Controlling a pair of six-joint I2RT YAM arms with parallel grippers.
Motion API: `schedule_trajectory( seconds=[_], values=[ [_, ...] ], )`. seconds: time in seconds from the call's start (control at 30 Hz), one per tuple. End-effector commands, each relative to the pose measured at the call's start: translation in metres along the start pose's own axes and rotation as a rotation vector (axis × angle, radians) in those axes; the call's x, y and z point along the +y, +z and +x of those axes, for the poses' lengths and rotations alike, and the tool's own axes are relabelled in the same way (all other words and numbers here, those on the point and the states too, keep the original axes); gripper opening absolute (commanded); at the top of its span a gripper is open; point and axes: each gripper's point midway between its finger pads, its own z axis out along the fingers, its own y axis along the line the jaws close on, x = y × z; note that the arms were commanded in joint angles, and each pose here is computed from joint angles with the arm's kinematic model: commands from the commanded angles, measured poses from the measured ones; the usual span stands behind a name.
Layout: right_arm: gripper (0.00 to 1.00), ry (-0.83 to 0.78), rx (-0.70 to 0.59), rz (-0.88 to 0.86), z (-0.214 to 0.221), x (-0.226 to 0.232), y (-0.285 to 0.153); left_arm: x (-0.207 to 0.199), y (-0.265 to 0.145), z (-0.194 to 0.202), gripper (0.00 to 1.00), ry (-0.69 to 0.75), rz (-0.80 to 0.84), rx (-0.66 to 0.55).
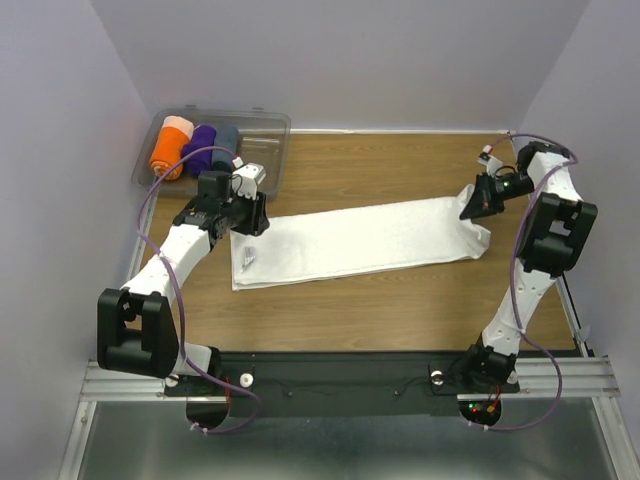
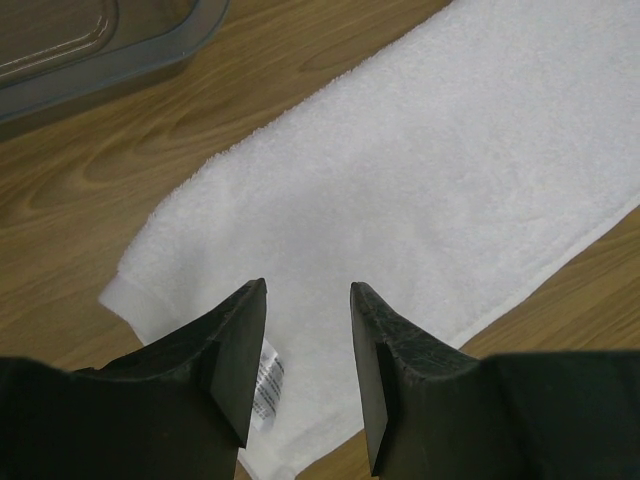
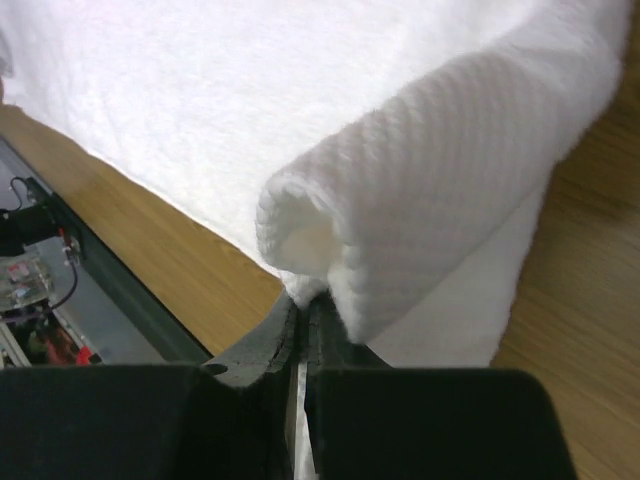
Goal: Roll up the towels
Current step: Fold the towel
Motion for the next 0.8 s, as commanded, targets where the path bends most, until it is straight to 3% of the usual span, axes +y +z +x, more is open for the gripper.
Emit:
schedule_trajectory(
  seconds=[0.0,0.37,0.77],
  values=[
    [0.0,-0.038,-0.038,-0.101,-0.012,0.058,0.002,-0.003,-0.008,-0.022,0.51,0.004,0.02,-0.07],
    [0.01,-0.02,0.04,-0.181,0.0,0.104,0.078,-0.001,-0.008,-0.025,0.51,0.003,0.019,-0.066],
    [0.0,-0.034,0.067,-0.162,0.005,0.13,0.126,0.002,-0.005,-0.022,0.51,-0.003,0.011,-0.052]
  ],
)
